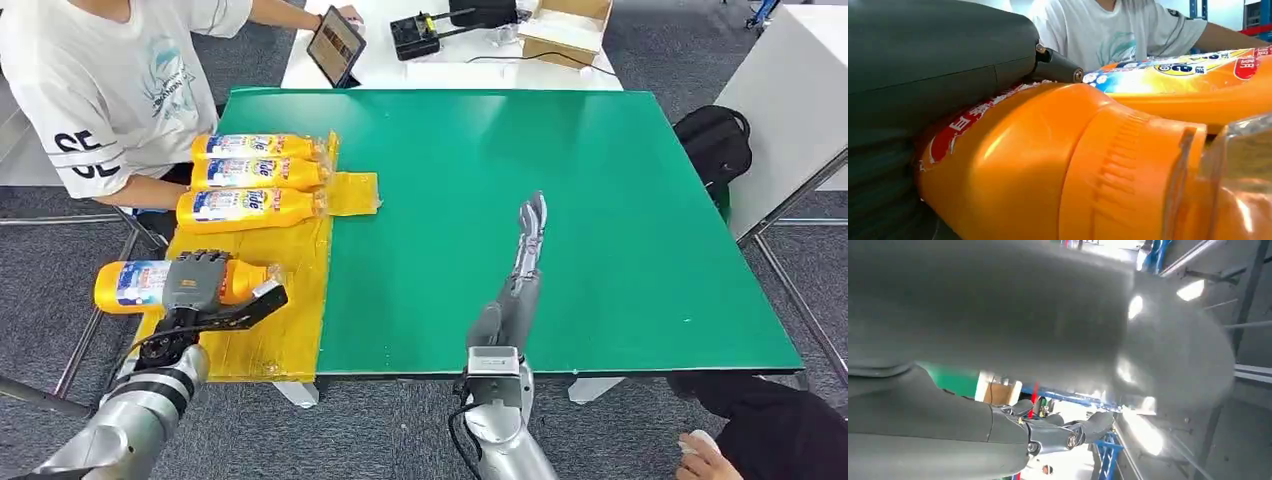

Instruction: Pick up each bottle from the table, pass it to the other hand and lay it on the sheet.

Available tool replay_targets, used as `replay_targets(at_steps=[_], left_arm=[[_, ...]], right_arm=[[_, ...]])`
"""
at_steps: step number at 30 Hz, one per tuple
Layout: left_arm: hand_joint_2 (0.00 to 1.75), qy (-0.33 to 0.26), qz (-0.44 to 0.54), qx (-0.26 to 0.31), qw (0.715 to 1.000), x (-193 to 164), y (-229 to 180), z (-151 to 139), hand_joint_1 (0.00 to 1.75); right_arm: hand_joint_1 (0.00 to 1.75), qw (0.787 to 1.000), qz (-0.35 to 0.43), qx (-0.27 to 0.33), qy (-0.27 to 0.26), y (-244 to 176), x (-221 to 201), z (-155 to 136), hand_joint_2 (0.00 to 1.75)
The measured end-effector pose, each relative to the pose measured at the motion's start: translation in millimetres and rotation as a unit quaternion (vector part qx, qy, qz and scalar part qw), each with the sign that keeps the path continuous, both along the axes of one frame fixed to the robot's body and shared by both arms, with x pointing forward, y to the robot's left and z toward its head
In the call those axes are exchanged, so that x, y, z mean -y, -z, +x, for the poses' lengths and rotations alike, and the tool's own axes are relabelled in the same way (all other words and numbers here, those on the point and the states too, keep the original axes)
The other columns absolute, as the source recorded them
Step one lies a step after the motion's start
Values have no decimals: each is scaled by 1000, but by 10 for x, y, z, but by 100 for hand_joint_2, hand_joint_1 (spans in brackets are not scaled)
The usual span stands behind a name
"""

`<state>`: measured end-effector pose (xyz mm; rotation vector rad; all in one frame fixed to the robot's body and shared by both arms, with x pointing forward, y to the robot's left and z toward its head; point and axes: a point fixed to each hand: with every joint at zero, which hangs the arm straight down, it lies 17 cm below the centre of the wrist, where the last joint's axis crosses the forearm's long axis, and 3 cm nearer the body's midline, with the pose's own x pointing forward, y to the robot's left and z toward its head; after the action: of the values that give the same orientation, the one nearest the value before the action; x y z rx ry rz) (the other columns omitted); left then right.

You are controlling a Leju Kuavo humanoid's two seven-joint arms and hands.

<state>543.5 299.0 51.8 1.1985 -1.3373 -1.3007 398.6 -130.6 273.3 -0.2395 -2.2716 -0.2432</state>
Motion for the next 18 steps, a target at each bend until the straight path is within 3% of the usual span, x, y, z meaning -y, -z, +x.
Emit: replay_targets(at_steps=[1, 2, 4, 5, 14, 18], left_arm=[[175, 0, -2, -5, 1000, -7, 19, 3, 106], [175, 0, -8, -11, 1000, -7, 29, 14, 2], [175, 2, -21, -22, 1000, -3, 56, 20, 0], [0, 2, -32, -30, 999, -1, 83, 17, 0], [0, -1, -121, -102, 987, -1, 247, 20, 0], [0, -3, -127, -105, 986, -11, 263, 14, 0]], right_arm=[[0, 1000, -1, -1, -1, 7, -8, 1, 175], [0, 1000, -2, -2, -5, 19, -23, 6, 175], [0, 1000, -4, -5, -9, 44, -49, 11, 175], [0, 1000, -5, -7, -12, 61, -65, 14, 175], [0, 999, -21, -21, -29, 190, -170, 39, 175], [0, 999, -22, -26, -31, 228, -191, 47, 175]])
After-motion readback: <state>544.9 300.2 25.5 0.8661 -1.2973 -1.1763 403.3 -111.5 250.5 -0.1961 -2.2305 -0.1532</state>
